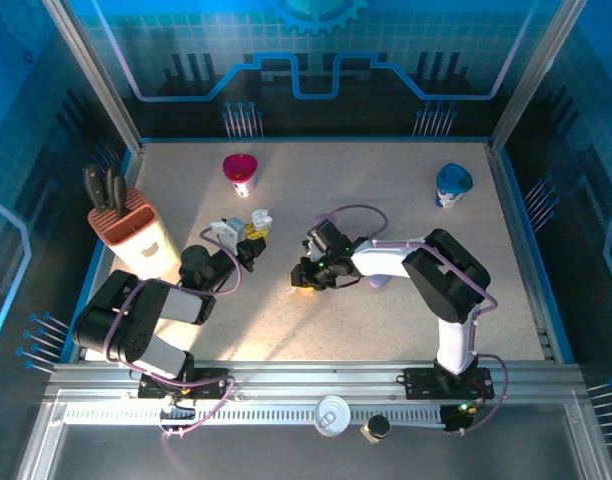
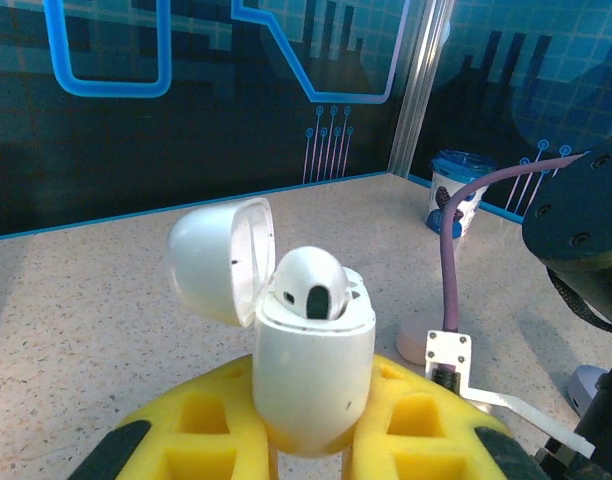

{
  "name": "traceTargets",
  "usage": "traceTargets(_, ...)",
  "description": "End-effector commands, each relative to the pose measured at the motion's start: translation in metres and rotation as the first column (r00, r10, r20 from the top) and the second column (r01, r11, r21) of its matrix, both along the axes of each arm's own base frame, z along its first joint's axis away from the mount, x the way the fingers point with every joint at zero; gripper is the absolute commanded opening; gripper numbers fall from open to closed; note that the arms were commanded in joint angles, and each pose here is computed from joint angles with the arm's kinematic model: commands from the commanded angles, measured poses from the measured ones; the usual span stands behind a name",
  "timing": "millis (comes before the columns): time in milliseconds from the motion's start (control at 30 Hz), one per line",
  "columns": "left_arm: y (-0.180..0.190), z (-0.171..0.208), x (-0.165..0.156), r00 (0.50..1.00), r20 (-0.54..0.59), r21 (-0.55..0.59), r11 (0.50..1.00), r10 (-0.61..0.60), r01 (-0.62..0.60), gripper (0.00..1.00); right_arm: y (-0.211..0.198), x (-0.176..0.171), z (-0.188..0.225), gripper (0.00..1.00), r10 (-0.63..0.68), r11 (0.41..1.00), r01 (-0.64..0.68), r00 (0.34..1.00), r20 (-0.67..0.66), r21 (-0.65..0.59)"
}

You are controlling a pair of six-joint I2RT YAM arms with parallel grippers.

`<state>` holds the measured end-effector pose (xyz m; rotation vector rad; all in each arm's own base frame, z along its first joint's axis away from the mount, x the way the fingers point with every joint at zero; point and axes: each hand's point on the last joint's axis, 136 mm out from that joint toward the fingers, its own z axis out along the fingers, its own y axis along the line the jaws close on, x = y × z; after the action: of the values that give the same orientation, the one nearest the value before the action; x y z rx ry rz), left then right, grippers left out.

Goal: Insert the wireless bluetooth earbuds into the charging case

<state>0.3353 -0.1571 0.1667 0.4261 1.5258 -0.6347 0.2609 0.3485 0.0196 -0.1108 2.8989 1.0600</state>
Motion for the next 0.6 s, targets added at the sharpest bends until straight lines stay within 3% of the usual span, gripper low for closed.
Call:
traceTargets(0,0.000,0.007,-0.005,0.999,0.038,0.005,1.000,-0.021,0.021,0.06,0.012,-0.008,-0.012,0.27,0.043,0.999,-0.043,0.999,-0.019,-0.003)
traceTargets(367,-0.003,0.005,-0.006,0.999,0.034,0.007,0.999,-0.037,0.037,0.07,0.005,-0.009,-0.036,0.22,0.057,0.995,-0.062,0.997,-0.060,-0.075)
traceTargets(567,-0.004,0.005,-0.006,0.999,0.035,0.010,0.999,-0.042,0.042,0.07,0.001,-0.003,-0.022,0.19,0.063,0.995,-0.063,0.998,-0.003,-0.078)
